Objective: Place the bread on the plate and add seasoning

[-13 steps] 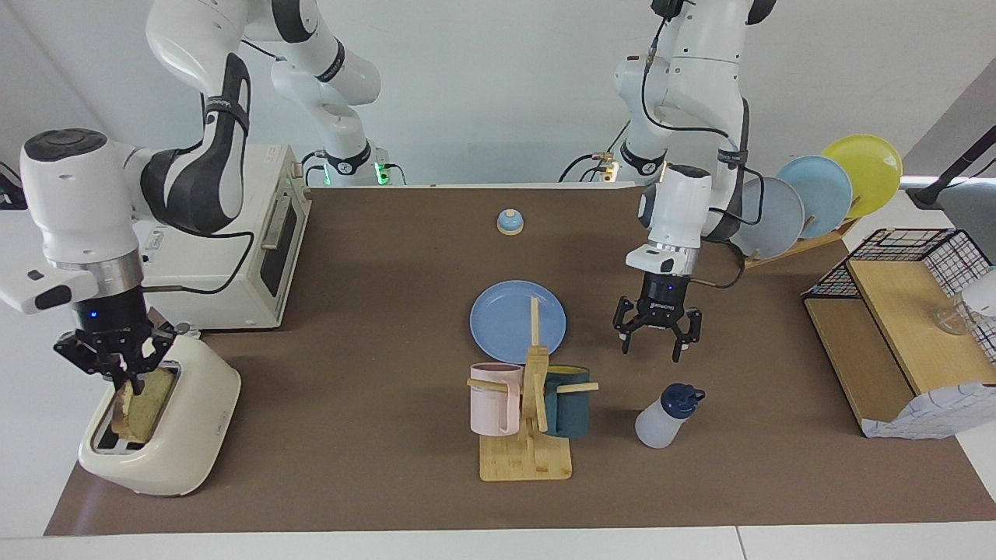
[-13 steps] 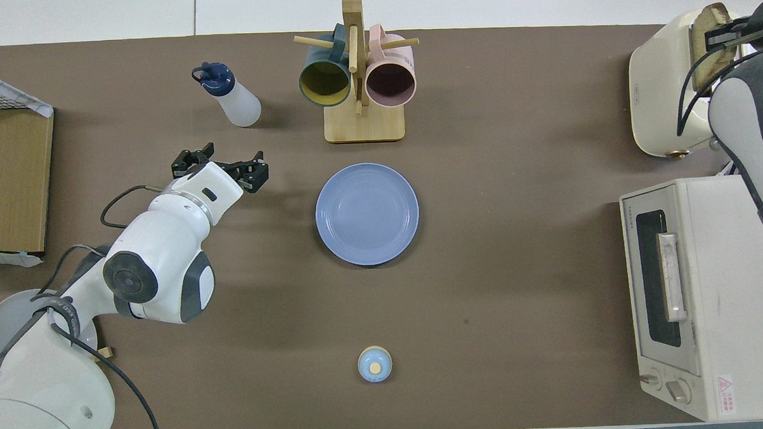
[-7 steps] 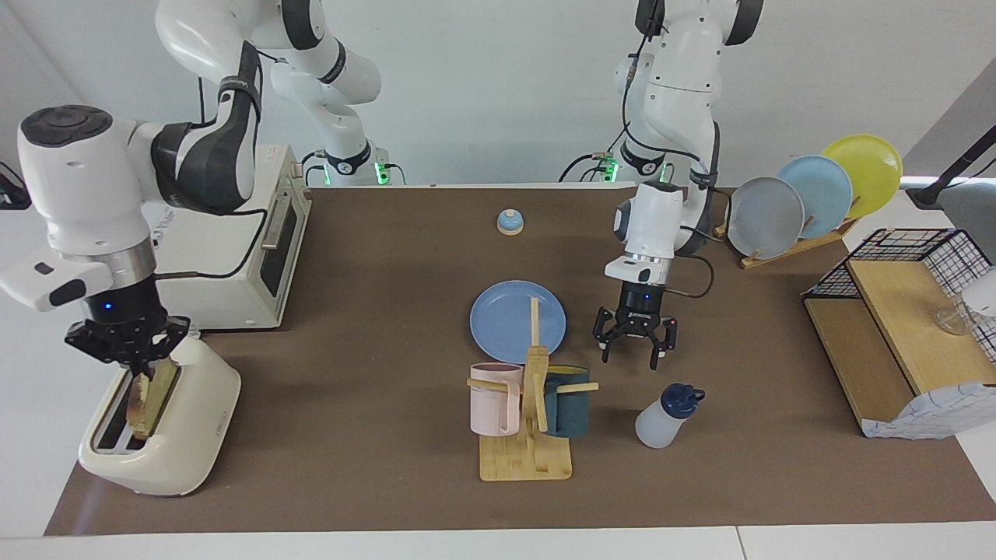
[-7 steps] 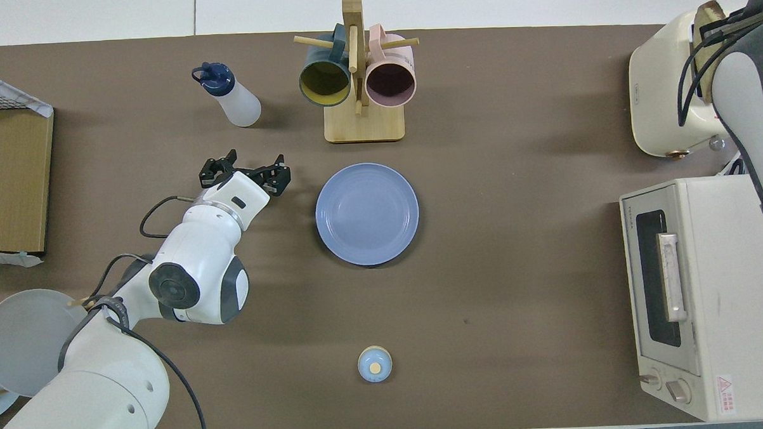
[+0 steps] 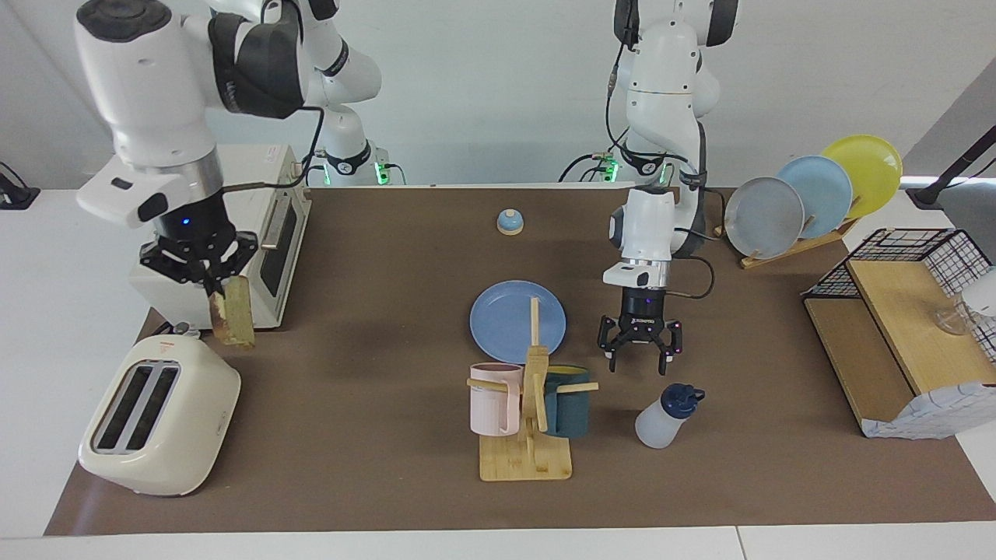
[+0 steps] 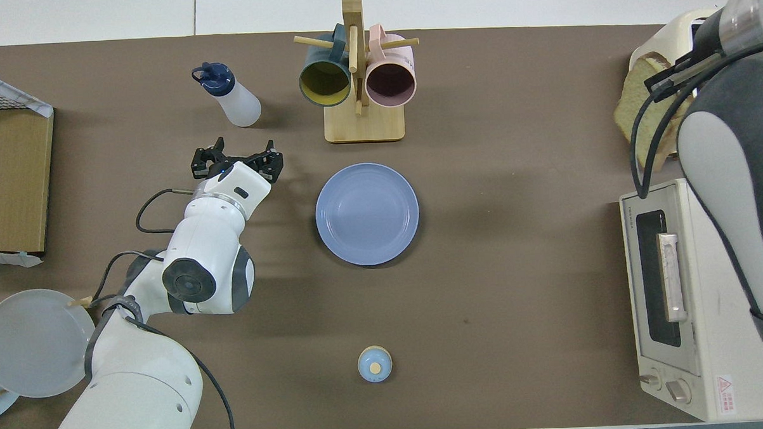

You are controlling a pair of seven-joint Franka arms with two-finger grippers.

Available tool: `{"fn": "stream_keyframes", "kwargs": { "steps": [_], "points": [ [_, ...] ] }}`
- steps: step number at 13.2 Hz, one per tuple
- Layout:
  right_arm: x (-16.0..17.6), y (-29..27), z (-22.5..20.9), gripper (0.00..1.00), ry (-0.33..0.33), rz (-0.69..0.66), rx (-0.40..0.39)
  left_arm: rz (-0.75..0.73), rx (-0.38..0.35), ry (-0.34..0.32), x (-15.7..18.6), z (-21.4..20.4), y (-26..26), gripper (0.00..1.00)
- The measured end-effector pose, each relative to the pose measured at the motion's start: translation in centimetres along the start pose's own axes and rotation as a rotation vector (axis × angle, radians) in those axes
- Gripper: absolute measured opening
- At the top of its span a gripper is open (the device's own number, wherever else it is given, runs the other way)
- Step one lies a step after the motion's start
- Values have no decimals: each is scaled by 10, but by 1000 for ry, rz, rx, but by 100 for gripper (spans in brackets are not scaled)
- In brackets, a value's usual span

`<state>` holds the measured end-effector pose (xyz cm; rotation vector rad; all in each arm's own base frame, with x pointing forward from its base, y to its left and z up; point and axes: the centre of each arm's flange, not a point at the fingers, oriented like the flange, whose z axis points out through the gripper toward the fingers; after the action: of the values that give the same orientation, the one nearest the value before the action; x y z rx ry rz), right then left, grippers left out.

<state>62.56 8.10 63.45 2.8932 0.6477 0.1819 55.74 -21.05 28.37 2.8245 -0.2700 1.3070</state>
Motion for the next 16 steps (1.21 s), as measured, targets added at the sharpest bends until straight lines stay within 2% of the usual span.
{"fn": "stream_keyframes", "kwargs": {
  "steps": [3, 6, 10, 16],
  "points": [
    [15, -48, 13, 7, 52, -20, 121, -3, 16, 19, 8, 9, -1, 100],
    [20, -141, 41, 7, 86, -4, 180, -22, 25, 21, 16, 16, -1, 100],
    [7, -248, 52, 7, 114, 162, 245, -21, 43, 21, 24, 32, -2, 100],
    [13, -331, 89, 7, 229, 307, 336, -42, 72, 21, 35, 43, -22, 100]
  ]
}}
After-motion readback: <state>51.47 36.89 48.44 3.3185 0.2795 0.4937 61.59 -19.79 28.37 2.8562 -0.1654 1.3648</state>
